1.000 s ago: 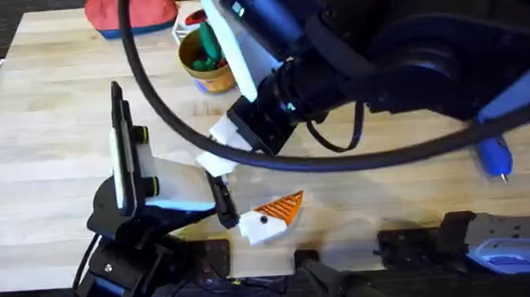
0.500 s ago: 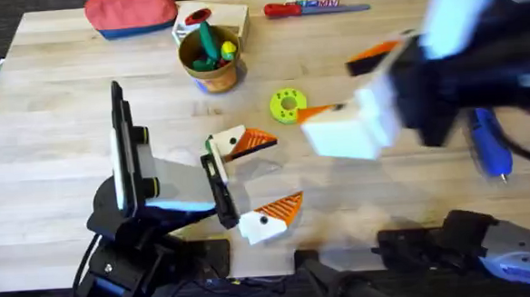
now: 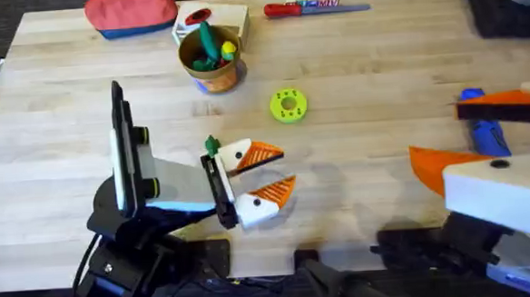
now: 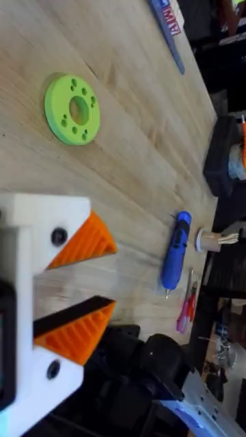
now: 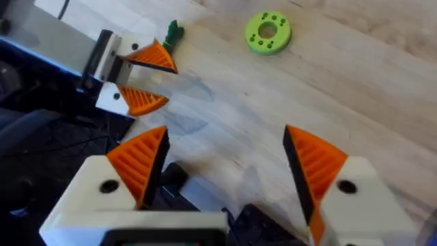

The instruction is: Pick up the gripper from the table and insert it into the empty holder that is missing its gripper. Then pick up a screw, insert it into the mounting hole, and use the screwdriver to tighten it. Finally, clean up the table by picking up the vegetable and placing it into the bucket.

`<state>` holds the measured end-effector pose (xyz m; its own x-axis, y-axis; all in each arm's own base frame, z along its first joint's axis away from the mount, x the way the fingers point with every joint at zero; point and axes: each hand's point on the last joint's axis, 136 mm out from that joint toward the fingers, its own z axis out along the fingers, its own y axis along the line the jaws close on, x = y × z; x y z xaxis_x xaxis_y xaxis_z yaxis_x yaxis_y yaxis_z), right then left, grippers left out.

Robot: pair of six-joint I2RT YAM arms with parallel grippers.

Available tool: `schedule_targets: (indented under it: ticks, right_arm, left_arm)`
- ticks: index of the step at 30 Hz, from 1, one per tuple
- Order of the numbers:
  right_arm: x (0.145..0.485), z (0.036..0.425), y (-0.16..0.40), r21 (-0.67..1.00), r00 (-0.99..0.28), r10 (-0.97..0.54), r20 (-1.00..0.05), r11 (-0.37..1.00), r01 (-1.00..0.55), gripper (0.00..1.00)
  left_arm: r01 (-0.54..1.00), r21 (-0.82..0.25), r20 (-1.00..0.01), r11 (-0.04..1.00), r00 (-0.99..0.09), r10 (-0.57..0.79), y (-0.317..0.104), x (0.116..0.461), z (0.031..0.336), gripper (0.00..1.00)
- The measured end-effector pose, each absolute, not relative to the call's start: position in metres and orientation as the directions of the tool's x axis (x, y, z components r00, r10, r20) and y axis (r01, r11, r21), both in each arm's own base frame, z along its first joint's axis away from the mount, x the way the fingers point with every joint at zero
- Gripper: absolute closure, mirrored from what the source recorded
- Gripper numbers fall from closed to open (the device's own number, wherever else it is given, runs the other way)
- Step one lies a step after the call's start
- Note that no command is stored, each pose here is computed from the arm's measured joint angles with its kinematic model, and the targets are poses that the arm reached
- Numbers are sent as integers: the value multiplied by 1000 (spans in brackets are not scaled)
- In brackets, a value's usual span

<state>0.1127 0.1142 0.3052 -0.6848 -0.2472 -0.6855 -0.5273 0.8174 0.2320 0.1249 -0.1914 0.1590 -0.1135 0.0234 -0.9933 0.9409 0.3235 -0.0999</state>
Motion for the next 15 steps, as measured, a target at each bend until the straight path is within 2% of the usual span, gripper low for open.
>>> schedule_targets:
  ticks: [3, 6, 9, 15]
  right_arm:
    - [109, 296, 111, 256, -711, -221, -668, 829, -498, 8]
    - [109, 281, 110, 269, -743, -211, -635, 842, -468, 7]
    - [116, 251, 114, 270, -788, -195, -584, 869, -416, 7]
    - [138, 213, 108, 213, -811, -136, -569, 928, -305, 10]
  left_arm:
    - [941, -97, -994, 324, -111, 24, -191, 125, 159, 837]
    - [941, -97, -994, 323, -111, 24, -191, 125, 159, 960]
    - [941, -97, -994, 323, -111, 24, -191, 125, 159, 986]
    - [941, -97, -994, 323, -111, 24, -191, 125, 159, 987]
